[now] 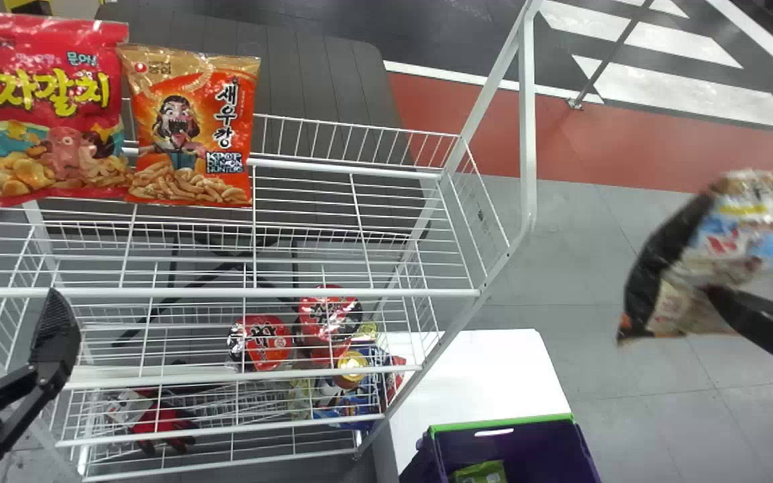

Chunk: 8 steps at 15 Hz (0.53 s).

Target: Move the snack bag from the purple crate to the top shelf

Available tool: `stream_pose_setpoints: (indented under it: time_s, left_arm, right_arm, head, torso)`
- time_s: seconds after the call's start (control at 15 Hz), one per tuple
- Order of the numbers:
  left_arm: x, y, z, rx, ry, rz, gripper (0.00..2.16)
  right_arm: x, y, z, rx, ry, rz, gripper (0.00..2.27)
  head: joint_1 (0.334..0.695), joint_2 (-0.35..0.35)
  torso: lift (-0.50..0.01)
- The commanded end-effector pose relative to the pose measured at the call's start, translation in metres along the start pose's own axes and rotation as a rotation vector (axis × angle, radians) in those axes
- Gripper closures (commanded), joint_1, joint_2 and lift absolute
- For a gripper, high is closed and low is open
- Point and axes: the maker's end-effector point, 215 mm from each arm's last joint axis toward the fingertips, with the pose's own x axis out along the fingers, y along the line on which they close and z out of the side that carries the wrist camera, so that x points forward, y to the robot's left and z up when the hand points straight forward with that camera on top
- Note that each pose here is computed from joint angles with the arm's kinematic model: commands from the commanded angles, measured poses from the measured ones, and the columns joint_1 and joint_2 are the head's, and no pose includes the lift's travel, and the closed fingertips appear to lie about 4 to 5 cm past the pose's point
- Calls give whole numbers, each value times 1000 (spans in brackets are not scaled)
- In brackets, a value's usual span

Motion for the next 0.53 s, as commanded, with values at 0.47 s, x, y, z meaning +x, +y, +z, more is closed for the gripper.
stream_pose_setpoints:
  time_s: [0.47]
  left_arm:
    - [-11, -6, 5, 14, -7, 6, 147]
  right_arm:
    - [136, 133, 12, -128, 8, 215, 1480]
  head:
    - [695, -223]
  torso:
    - [3]
